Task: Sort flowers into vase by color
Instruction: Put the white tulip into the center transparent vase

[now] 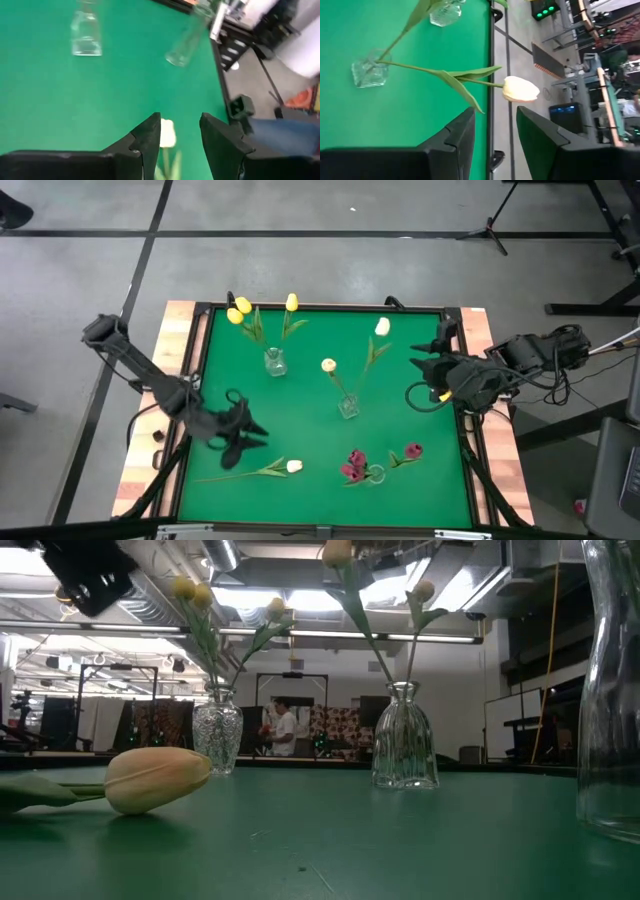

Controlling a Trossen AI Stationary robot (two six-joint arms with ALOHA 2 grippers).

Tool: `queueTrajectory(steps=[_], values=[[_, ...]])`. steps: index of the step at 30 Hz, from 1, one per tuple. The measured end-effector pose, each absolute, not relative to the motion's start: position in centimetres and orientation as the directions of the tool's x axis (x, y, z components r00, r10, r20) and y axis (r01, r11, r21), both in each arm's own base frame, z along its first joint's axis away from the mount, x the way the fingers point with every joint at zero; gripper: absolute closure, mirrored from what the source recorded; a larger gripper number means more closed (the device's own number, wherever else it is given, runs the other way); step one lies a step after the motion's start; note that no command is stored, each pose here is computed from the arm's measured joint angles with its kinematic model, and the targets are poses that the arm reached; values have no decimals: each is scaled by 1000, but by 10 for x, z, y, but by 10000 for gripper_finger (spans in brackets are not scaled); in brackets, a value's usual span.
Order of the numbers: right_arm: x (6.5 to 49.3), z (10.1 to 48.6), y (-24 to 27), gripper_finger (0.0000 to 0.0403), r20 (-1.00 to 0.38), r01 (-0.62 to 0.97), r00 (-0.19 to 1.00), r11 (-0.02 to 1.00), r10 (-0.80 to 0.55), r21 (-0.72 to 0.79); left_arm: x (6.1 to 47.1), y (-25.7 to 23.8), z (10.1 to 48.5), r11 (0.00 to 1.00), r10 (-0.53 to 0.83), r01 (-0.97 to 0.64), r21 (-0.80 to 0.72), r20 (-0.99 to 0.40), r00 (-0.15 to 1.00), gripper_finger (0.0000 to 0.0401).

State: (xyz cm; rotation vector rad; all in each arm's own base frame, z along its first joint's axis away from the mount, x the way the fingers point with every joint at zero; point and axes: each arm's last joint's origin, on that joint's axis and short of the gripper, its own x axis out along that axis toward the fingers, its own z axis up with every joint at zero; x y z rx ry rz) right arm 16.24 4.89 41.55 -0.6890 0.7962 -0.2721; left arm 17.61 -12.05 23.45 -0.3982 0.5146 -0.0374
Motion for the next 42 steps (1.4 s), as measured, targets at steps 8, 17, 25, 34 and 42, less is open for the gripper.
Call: queueTrajectory(steps=[8, 17, 25, 34, 42], values=[[162, 415, 49, 258, -582, -27, 681, 779, -444, -626, 184, -176, 215, 947, -141, -68, -313, -598, 789, 266], [162, 415, 49, 258, -582, -22, 681, 782, -444, -623, 188, -209, 177, 961, 4, -234, -145, -841, 541, 266], [162, 415, 49, 258, -584, -8, 679, 791, -445, -611, 190, -224, 151, 970, 28, -227, -88, -886, 462, 266], [161, 413, 50, 258, -619, -24, 667, 819, -414, -574, 194, -225, 132, 966, 84, -256, -31, -900, 427, 266], [159, 411, 49, 258, -636, -15, 651, 831, -414, -556, 201, -219, 130, 966, 75, -256, -29, -919, 388, 298]])
